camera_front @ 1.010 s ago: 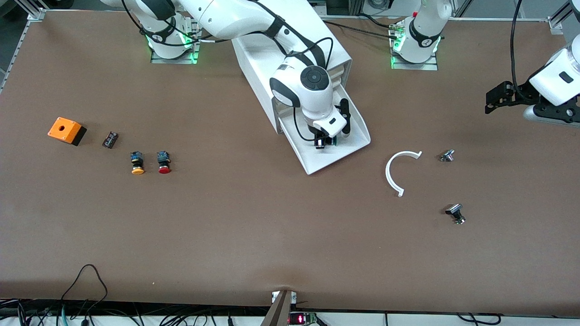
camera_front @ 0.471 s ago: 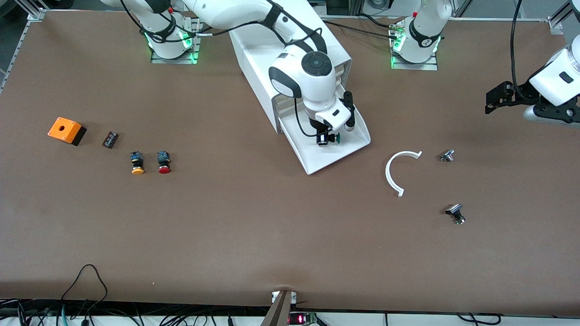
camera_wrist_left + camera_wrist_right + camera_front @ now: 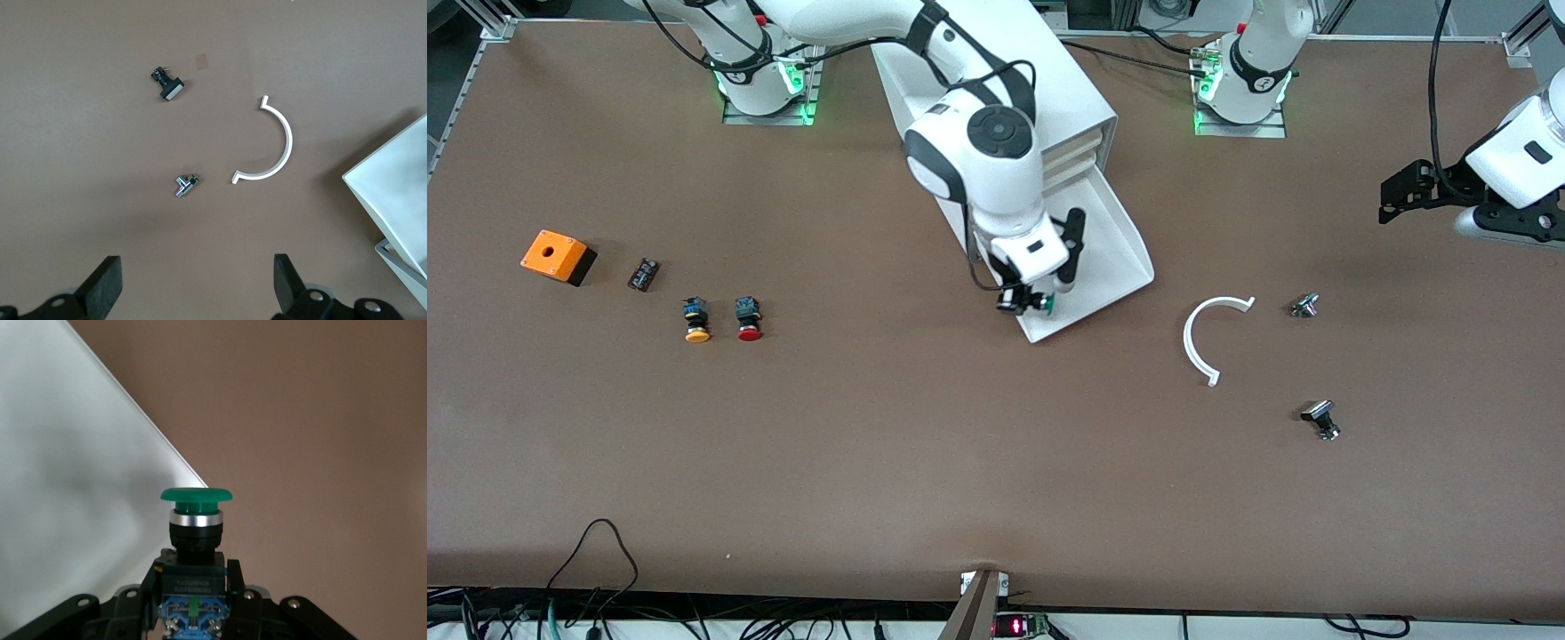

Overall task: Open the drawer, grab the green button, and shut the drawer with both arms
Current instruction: 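Lift the green button out and carry it toward the red button, then lower the green button onto the table and open the right gripper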

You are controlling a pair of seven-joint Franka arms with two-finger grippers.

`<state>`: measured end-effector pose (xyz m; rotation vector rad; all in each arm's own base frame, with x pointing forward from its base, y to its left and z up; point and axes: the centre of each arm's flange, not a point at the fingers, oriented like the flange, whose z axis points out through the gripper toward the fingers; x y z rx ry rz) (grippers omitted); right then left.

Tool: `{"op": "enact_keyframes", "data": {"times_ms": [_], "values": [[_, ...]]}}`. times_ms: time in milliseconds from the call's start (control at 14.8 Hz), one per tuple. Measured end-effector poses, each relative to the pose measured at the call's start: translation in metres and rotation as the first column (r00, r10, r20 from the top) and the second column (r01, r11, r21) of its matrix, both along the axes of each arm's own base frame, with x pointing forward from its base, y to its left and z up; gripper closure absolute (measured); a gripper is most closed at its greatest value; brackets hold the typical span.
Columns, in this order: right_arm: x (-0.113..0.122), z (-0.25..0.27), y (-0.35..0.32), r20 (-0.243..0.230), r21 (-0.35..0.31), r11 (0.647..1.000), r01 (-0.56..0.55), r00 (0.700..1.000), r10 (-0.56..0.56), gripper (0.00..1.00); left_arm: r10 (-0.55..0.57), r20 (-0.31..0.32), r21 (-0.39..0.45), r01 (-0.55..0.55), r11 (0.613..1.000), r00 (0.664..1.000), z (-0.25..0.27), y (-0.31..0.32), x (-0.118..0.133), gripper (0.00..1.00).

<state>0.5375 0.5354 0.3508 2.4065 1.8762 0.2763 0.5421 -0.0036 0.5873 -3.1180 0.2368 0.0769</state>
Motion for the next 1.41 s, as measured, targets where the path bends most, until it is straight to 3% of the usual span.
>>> {"op": "enact_keyframes", "data": {"times_ms": [269, 606, 875, 1145, 1212, 1279, 1414], "values": [[0.046, -0.011, -0.072, 0.015, -0.04, 0.984, 0.175, 0.985, -0.174, 0.59, 0.0, 0.0, 0.0, 0.0, 1.0, 1.0, 0.0, 0.0, 0.0, 0.0], [0.092, -0.028, -0.167, -0.009, -0.057, 0.916, 0.397, 0.917, -0.398, 0.59, 0.0, 0.0, 0.0, 0.0, 1.0, 1.0, 0.0, 0.0, 0.0, 0.0], [0.11, -0.061, -0.251, -0.037, -0.074, 0.792, 0.606, 0.792, -0.609, 0.59, 0.0, 0.0, 0.0, 0.0, 1.0, 1.0, 0.0, 0.0, 0.0, 0.0], [0.102, -0.102, -0.306, -0.052, -0.062, 0.64, 0.766, 0.638, -0.769, 0.59, 0.0, 0.0, 0.0, 0.0, 1.0, 1.0, 0.0, 0.0, 0.0, 0.0], [0.1, -0.11, -0.314, -0.054, -0.065, 0.627, 0.776, 0.625, -0.779, 0.59, 0.0, 0.0, 0.0, 0.0, 1.0, 1.0, 0.0, 0.0, 0.0, 0.0], [0.099, -0.116, -0.323, -0.055, -0.07, 0.64, 0.765, 0.638, -0.768, 0.59, 0.0, 0.0, 0.0, 0.0, 1.0, 1.0, 0.0, 0.0, 0.0, 0.0], [0.101, -0.126, -0.348, -0.053, -0.067, 0.717, 0.693, 0.716, -0.697, 0.59, 0.0, 0.0, 0.0, 0.0, 1.0, 1.0, 0.0, 0.0, 0.0, 0.0]]}}
